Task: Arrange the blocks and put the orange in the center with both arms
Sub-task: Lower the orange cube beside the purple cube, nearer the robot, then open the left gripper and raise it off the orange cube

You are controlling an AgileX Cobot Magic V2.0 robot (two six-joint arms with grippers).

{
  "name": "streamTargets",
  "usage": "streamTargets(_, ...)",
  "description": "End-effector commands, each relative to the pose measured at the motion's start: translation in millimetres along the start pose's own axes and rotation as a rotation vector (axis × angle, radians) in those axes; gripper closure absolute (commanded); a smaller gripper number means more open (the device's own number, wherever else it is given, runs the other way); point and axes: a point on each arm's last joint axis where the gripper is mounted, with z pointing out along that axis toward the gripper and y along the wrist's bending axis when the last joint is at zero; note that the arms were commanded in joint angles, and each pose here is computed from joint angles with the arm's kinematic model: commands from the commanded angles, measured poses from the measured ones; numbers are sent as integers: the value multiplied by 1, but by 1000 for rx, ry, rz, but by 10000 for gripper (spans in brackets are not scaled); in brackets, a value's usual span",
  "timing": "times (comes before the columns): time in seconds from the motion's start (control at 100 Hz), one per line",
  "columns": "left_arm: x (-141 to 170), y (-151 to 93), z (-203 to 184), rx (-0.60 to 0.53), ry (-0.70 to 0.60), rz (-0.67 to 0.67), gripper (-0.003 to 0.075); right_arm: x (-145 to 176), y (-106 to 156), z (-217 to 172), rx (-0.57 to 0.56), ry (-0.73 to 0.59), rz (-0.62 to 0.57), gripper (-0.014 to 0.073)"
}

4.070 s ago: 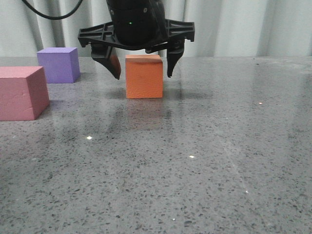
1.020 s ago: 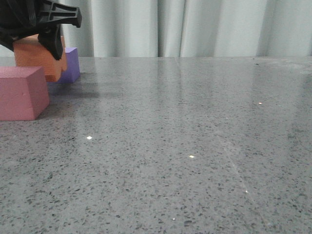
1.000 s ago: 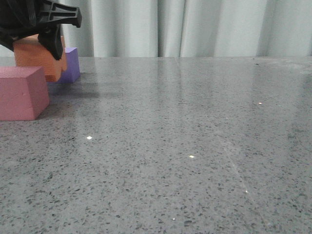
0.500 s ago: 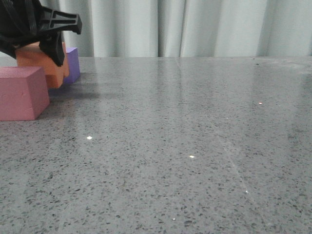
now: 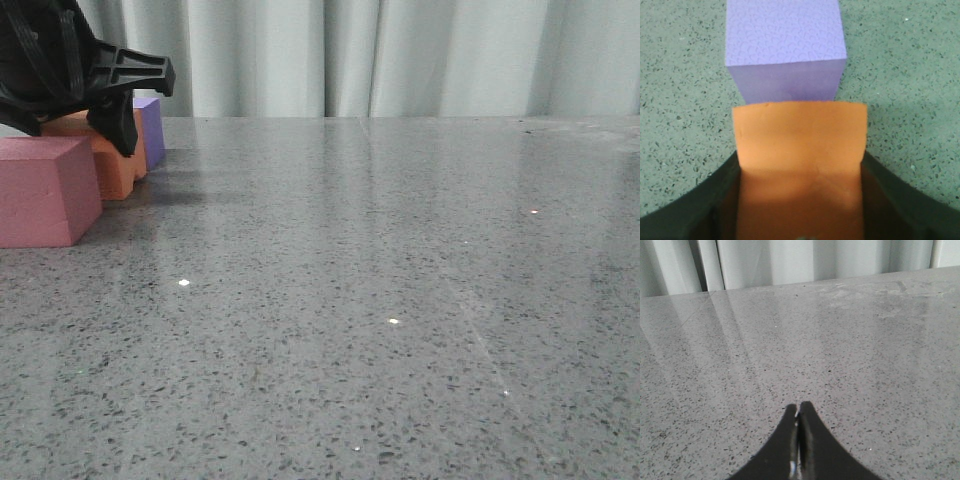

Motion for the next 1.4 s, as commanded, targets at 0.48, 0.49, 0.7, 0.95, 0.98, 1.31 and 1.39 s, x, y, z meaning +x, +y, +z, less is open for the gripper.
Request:
streamTargets(0.48,-14,0,-11,25,-75,31,316,-13,2,-3,-19,-122,-6,662)
streamTargets(0.49,-14,0,-11,25,-75,31,315,-13,2,-3,-19,-122,-6,662)
streamTargets(0.7,-14,1,-11,14,-71,38,309,-13,2,-3,-19,-122,-6,662)
streamTargets(0.95,-12,7,-11,-52,-46,72,311,-13,2,-3,-19,-122,-6,662)
streamTargets(0.98,-12,7,-11,-52,-46,72,311,-13,2,-3,-19,-122,-6,662)
streamTargets(1.31,-11,5,-12,-50,-39,67,302,-13,2,-3,-19,-122,-6,662)
streamTargets(1.39,-11,3,-12,-33,-52,69,232,-13,2,-3,-19,-122,-6,662)
